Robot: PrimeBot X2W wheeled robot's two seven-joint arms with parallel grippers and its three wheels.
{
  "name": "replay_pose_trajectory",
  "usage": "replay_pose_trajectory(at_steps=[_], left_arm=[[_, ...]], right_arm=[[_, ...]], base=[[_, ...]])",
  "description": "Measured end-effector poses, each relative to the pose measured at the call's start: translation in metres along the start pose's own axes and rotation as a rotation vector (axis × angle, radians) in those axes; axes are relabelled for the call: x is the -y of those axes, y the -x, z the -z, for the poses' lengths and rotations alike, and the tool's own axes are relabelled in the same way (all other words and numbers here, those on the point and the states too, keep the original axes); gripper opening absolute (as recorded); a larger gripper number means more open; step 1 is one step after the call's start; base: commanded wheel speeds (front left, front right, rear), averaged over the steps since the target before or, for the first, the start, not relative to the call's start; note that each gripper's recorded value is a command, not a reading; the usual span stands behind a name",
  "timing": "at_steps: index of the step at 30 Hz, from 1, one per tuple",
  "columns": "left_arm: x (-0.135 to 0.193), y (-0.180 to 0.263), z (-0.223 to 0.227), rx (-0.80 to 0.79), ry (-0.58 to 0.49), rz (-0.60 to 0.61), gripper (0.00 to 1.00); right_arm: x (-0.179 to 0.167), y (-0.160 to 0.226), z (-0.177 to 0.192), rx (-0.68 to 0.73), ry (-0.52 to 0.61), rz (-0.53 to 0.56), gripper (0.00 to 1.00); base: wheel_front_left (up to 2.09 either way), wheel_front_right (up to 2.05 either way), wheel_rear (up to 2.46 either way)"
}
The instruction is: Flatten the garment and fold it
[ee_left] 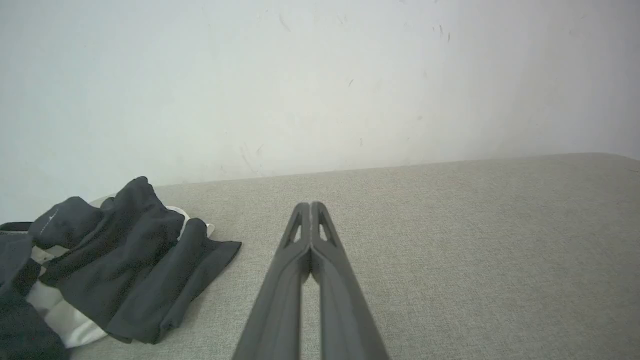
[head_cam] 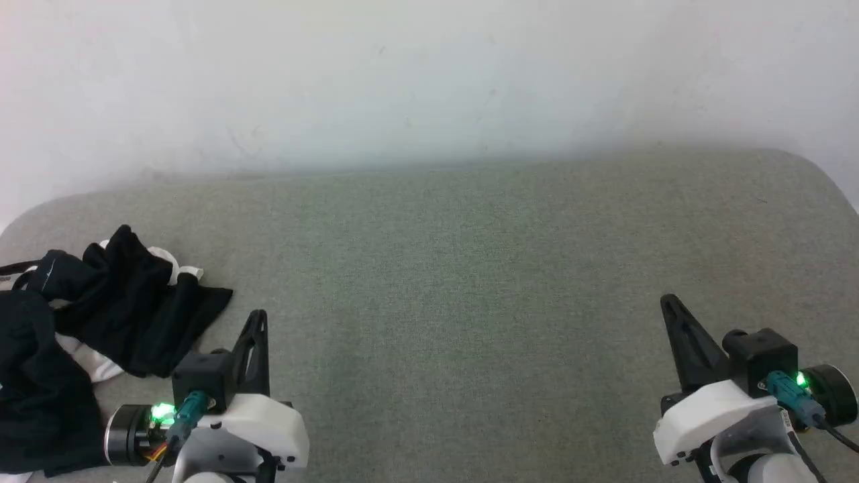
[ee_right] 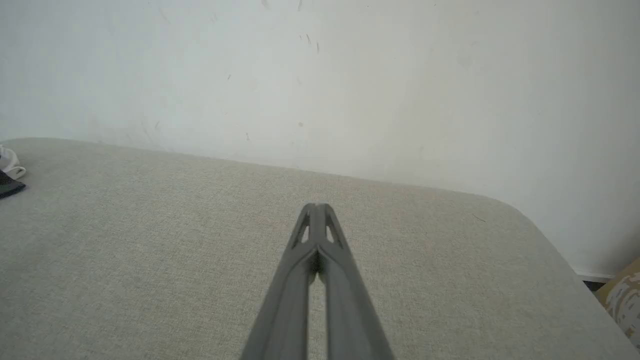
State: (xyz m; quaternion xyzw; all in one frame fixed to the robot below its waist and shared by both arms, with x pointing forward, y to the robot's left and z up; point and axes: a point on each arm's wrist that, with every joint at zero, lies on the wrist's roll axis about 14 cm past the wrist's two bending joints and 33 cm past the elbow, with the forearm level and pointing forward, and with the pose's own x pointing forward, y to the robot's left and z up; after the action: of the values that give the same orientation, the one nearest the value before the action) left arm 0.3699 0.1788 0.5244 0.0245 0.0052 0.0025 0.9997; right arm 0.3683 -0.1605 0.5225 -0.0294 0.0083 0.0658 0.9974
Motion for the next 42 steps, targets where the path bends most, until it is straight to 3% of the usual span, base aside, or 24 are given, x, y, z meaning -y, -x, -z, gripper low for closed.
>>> replay_pose_trajectory(at_steps=[29,30,42], left_arm=[[0.0000,0.0000,0.0000,0.000,0.000,0.000,0.00],[0.0001,0.0001,0.0001,0.000,0.000,0.000,1.00],[0.0003,0.0002,-0.0022,0.009,0.002,0.001,1.00]], right_arm=[[0.0000,0.0000,0.0000,0.000,0.000,0.000,0.00],[0.0000,0.0001,0.0003,-0.001,0.000,0.000,1.00],[0.0034,0.0008,0.0004,0.002,-0.002,0.010,1.00]], base=[[0.00,0.00,0.00],[0.00,0.00,0.00],[0.00,0.00,0.00]])
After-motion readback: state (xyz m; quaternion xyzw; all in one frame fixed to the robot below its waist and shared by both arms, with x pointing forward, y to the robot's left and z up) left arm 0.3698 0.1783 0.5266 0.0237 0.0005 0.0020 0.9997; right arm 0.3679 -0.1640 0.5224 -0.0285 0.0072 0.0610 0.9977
